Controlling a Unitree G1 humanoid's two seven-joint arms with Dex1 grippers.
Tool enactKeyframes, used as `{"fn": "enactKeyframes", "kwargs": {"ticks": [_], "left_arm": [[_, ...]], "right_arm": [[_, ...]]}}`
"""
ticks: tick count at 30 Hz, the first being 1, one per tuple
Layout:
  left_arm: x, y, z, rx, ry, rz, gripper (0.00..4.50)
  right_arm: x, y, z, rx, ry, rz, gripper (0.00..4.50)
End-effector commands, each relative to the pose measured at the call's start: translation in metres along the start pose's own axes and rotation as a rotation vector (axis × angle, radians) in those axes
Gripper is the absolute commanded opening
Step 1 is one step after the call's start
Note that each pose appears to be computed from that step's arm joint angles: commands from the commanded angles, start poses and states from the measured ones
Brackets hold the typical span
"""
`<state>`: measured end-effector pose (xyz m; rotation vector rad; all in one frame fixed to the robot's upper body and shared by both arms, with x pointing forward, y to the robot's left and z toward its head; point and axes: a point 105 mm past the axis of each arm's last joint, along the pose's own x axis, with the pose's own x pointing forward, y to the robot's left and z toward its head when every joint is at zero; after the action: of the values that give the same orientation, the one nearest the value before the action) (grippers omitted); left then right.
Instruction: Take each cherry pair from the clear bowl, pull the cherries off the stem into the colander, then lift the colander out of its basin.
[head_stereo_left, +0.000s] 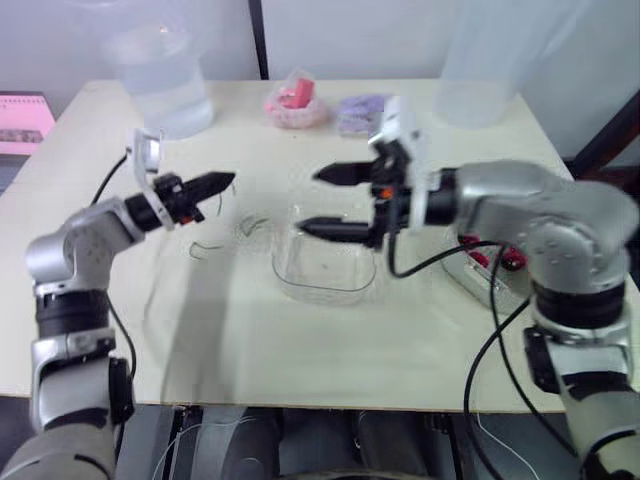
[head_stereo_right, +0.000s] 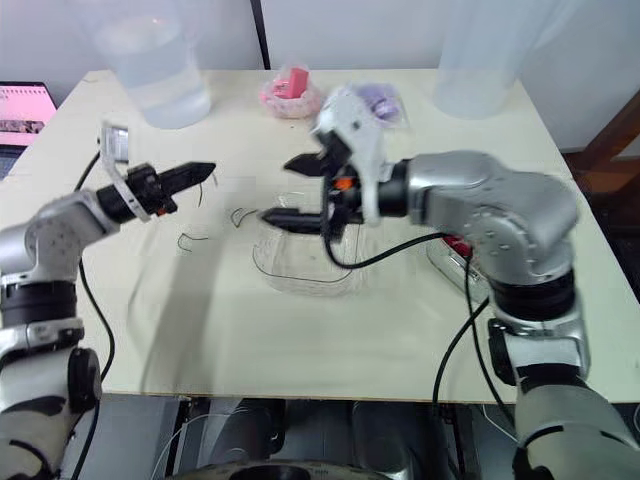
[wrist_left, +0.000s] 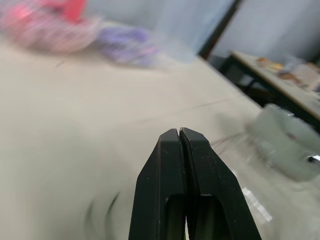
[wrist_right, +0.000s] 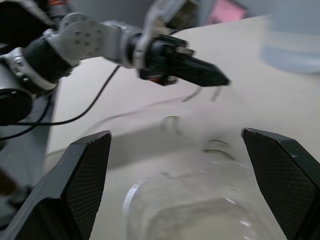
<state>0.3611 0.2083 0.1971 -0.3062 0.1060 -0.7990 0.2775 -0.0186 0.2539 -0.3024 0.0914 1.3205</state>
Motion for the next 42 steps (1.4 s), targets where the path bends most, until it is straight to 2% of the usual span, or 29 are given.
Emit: {"fn": "enactKeyframes", "kwargs": {"ticks": [1, 6, 10, 15, 19, 26, 28, 31, 35, 39, 42], "left_arm": [[-0.012, 0.001, -0.011, 0.068, 0.039, 0.020, 0.00], [-0.016, 0.014, -0.033, 0.065, 0.090, 0.067, 0.00], [-0.015, 0.013, -0.034, 0.078, 0.092, 0.052, 1.33], [-0.024, 0.015, -0.006, 0.124, 0.018, 0.070, 3.91], [-0.035, 0.016, 0.012, 0.169, 0.007, 0.097, 3.91], [-0.046, 0.001, 0.037, 0.282, 0.004, 0.118, 3.91], [-0.053, -0.008, 0.034, 0.284, 0.021, 0.108, 4.46], [-0.063, -0.012, 0.027, 0.278, 0.056, 0.114, 4.48], [-0.070, -0.003, 0.032, 0.279, 0.031, 0.170, 4.48], [-0.059, -0.009, 0.034, 0.276, 0.029, 0.116, 4.48], [-0.042, -0.037, 0.032, 0.292, 0.083, -0.043, 4.48]], "right_arm": [[0.015, 0.008, -0.009, -0.088, 0.032, 0.023, 4.42], [0.019, 0.011, -0.014, -0.088, 0.038, 0.048, 4.42], [0.014, 0.005, -0.016, -0.082, 0.044, 0.020, 4.50], [-0.002, -0.006, -0.013, -0.055, 0.022, -0.035, 4.50], [-0.017, -0.014, -0.009, -0.020, -0.013, -0.076, 4.50], [-0.058, -0.045, -0.006, 0.062, -0.103, -0.276, 4.50], [-0.081, -0.049, -0.012, 0.086, -0.114, -0.336, 4.50], [-0.109, -0.046, -0.016, 0.117, -0.147, -0.391, 4.50], [-0.187, -0.075, -0.030, 0.173, -0.194, -0.741, 4.50], [-0.227, -0.066, -0.043, 0.200, -0.129, -0.809, 4.50], [-0.247, -0.048, -0.050, 0.213, 0.025, -0.793, 4.50]]}}
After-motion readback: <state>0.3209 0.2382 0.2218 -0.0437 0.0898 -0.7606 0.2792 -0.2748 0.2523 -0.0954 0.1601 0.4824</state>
